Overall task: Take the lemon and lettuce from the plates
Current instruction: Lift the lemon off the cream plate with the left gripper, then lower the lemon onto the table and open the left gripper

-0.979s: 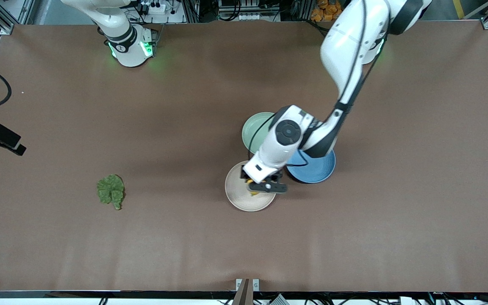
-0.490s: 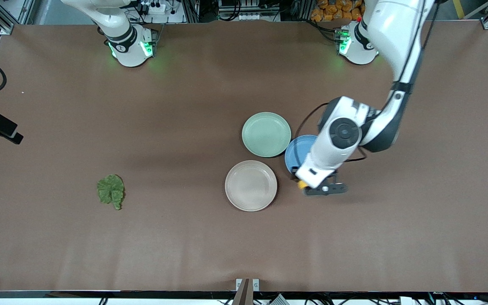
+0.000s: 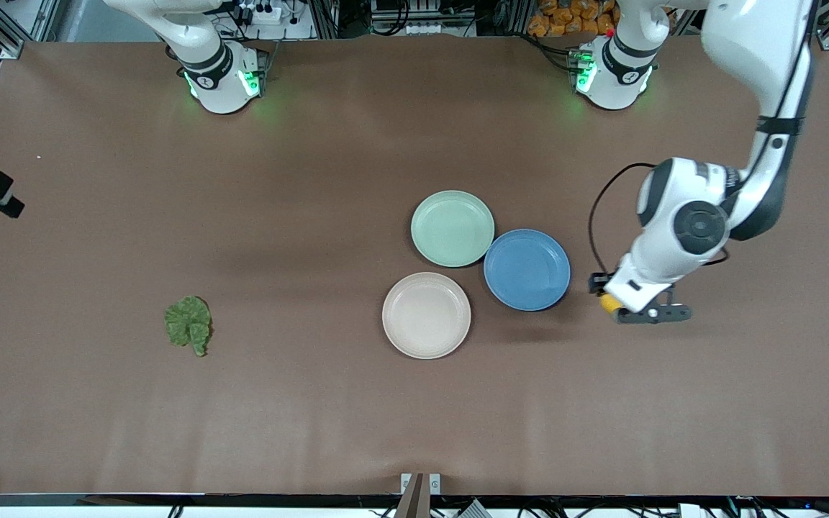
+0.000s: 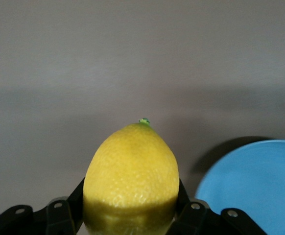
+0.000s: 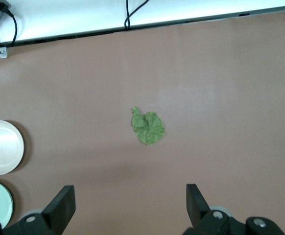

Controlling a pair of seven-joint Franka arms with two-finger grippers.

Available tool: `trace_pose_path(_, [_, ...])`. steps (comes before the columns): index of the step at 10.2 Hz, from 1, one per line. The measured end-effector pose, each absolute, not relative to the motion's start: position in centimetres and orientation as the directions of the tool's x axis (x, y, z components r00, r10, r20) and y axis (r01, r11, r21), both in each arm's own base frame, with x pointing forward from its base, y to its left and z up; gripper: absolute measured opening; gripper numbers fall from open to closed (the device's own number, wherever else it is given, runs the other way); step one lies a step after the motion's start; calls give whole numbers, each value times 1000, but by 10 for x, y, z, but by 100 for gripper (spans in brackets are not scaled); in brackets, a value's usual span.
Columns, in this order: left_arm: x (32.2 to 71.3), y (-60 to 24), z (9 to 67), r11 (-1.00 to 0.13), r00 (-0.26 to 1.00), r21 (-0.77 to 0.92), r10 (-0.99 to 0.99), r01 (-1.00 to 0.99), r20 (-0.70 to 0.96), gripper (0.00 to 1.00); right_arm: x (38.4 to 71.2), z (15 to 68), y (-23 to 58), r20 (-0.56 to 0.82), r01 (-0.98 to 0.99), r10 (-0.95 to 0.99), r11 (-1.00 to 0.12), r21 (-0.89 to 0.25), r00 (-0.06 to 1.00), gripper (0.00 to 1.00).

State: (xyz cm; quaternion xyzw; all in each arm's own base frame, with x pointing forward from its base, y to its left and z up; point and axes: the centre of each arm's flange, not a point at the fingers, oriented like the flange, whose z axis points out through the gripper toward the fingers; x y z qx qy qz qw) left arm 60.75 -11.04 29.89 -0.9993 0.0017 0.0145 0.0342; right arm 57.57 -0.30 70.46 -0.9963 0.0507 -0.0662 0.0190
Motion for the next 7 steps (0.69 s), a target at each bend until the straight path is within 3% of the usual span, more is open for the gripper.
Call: trace_pose_path(7, [578, -50, 225, -997, 994, -67, -20, -27, -110, 69, 554, 718, 5, 92, -82, -85, -996, -35, 992, 100])
